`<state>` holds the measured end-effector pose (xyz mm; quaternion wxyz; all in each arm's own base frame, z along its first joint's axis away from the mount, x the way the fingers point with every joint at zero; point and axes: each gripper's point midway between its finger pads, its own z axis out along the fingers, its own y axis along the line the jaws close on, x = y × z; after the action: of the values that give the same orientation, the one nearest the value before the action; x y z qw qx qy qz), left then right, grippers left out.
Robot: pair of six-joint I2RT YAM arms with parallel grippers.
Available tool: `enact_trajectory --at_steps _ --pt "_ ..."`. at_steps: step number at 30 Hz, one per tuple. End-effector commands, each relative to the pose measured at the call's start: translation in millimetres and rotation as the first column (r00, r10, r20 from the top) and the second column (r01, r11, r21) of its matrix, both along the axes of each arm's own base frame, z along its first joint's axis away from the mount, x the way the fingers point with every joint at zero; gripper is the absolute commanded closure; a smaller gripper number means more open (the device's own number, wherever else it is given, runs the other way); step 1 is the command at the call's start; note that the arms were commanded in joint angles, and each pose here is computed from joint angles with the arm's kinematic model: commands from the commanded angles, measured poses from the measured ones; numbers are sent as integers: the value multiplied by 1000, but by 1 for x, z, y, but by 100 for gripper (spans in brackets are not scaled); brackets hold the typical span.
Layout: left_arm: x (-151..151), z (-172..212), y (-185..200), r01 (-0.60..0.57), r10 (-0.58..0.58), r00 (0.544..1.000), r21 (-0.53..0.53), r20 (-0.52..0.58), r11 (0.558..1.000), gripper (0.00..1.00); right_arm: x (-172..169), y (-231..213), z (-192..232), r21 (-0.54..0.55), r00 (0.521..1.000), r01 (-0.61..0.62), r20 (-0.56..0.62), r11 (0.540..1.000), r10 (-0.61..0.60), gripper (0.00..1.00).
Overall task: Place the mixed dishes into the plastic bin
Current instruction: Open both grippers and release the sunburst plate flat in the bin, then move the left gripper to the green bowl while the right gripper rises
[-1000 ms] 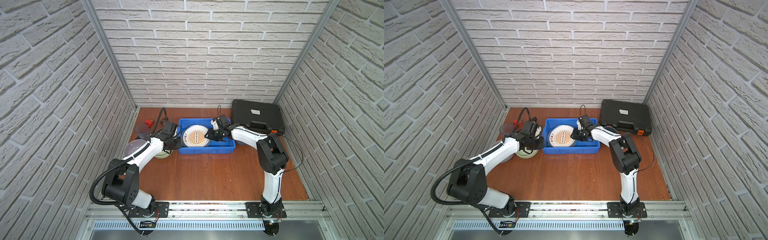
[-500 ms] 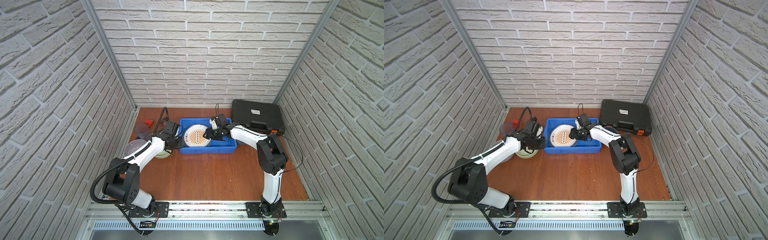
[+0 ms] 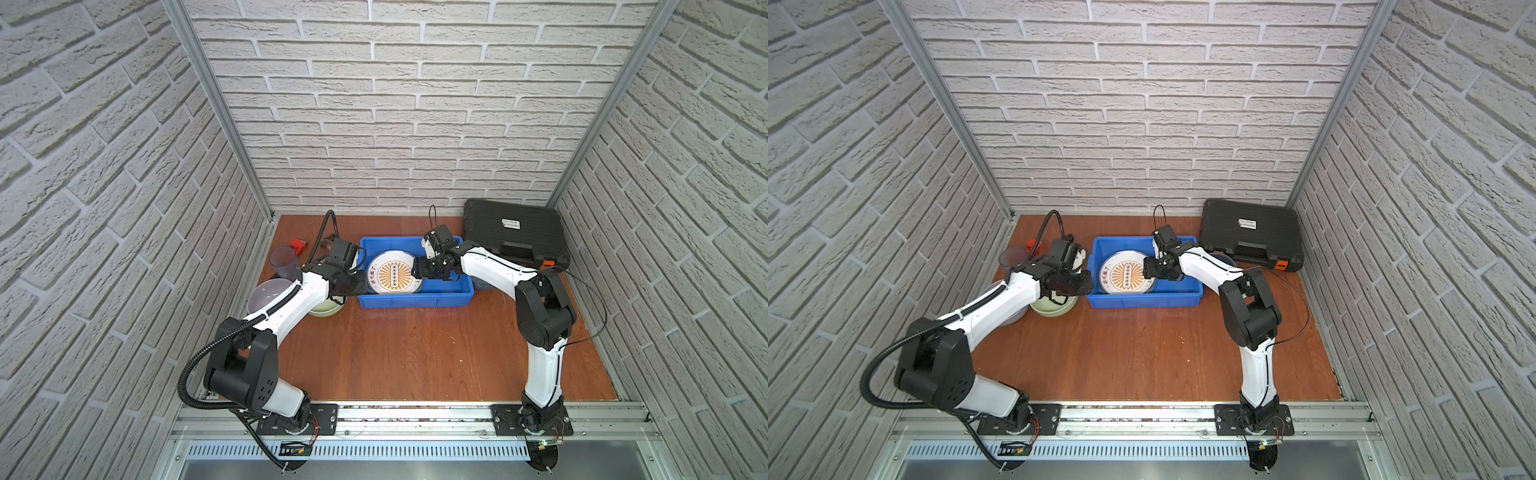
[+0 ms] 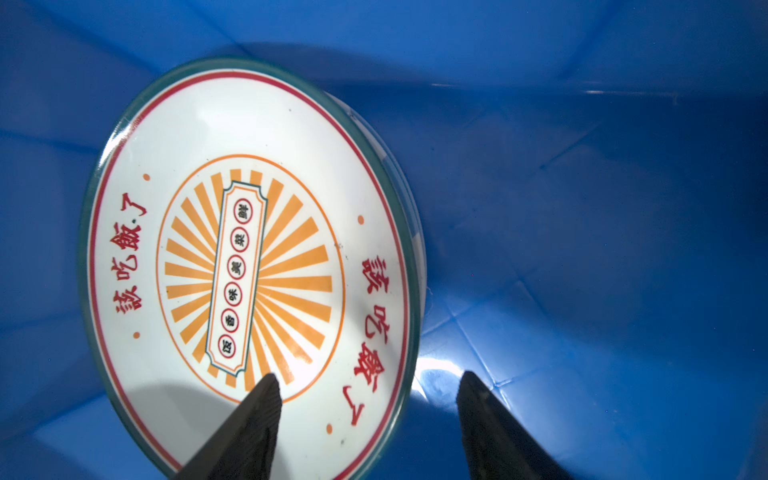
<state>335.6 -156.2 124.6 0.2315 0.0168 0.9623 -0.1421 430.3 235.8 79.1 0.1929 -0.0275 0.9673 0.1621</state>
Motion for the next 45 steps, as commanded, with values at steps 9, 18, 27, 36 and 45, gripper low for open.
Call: enact_trajectory --at_steps 9,18,27,36,45 --pt "-32 40 56 -129 126 991 57 49 990 51 -14 4 75 36 987 -89 137 995 83 42" --pt "-75 35 124 -322 322 947 77 13 943 35 -49 2 114 55 970 -179 178 982 167 40" --pt "-82 18 173 -470 475 880 100 -31 877 34 -78 15 131 92 953 -259 185 962 239 40" --pt "-70 -6 160 -489 485 869 -10 -99 872 36 -87 24 124 108 945 -294 181 950 272 44" --pt "-59 -25 156 -532 523 842 -45 -135 845 43 -91 32 111 119 946 -304 157 945 285 50"
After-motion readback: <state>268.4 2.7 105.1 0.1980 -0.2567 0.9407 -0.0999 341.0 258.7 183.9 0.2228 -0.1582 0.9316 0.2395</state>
